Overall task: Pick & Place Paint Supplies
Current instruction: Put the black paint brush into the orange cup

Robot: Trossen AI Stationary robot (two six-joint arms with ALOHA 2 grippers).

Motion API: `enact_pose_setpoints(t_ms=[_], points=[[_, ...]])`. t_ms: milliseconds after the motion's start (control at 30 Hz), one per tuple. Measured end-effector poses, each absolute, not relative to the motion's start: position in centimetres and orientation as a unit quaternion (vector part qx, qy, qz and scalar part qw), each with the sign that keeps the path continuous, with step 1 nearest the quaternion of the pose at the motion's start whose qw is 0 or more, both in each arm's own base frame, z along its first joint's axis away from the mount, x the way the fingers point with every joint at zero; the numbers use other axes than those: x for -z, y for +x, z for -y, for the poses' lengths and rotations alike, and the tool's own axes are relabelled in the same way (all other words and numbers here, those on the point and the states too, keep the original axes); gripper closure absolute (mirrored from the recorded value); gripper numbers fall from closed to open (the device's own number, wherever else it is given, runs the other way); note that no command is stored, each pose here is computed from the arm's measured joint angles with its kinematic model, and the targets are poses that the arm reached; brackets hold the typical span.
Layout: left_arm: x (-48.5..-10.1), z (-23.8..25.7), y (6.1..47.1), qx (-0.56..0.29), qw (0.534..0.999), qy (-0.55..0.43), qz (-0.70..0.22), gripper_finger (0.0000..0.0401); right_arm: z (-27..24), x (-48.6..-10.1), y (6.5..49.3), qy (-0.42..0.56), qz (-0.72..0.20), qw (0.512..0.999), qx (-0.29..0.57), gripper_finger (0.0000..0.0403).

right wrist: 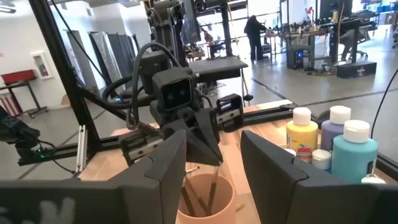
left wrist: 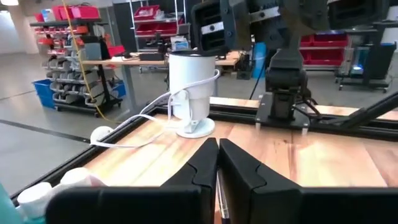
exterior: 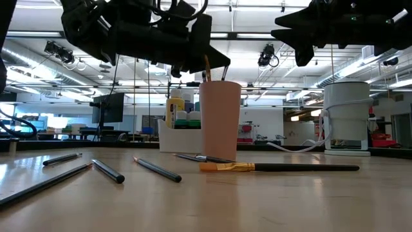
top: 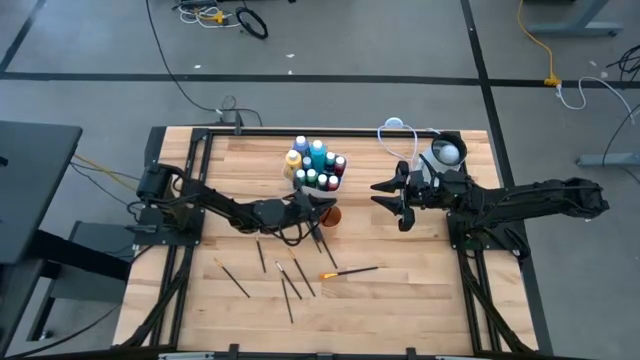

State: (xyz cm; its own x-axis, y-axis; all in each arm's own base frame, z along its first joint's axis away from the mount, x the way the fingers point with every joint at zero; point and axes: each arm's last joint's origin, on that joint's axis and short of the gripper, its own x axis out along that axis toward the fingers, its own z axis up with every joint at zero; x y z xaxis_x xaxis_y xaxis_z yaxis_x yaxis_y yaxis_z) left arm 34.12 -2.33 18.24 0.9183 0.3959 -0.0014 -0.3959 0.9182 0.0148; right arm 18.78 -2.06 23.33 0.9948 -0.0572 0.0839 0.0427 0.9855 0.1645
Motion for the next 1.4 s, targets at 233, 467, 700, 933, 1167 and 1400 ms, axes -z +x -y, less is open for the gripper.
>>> enact_pose_setpoints(t_ms=[233, 467, 700, 933, 1167, 1400], points=[[-18.5, 2.2, 34.1, -0.222, 0.974, 0.042, 0.002, 0.0354, 2.1, -23.3, 18.8, 0.081, 0.044, 0.995, 0.025, 0.0245], [-18.8, 2.3, 34.0, -0.221, 0.974, 0.048, 0.006, 0.0317, 2.1, -23.3, 18.8, 0.08, 0.044, 0.995, 0.025, 0.0245], [-20.8, 3.2, 33.5, -0.214, 0.976, 0.038, 0.032, 0.029, 2.1, -23.3, 18.8, 0.08, 0.044, 0.996, 0.025, 0.0245], [-23.4, 5.3, 31.1, -0.276, 0.96, 0.045, -0.005, 0.0292, 2.1, -23.3, 18.8, 0.081, 0.04, 0.996, 0.025, 0.0245], [-25.0, 6.6, 27.4, -0.348, 0.936, -0.033, -0.048, 0.0293, 2.1, -23.2, 18.8, 0.082, 0.039, 0.996, 0.025, 0.0245], [-23.3, 4.9, 23.9, -0.359, 0.894, -0.22, -0.153, 0.0293, 2.1, -23.2, 18.8, 0.082, 0.039, 0.996, 0.025, 0.0245]])
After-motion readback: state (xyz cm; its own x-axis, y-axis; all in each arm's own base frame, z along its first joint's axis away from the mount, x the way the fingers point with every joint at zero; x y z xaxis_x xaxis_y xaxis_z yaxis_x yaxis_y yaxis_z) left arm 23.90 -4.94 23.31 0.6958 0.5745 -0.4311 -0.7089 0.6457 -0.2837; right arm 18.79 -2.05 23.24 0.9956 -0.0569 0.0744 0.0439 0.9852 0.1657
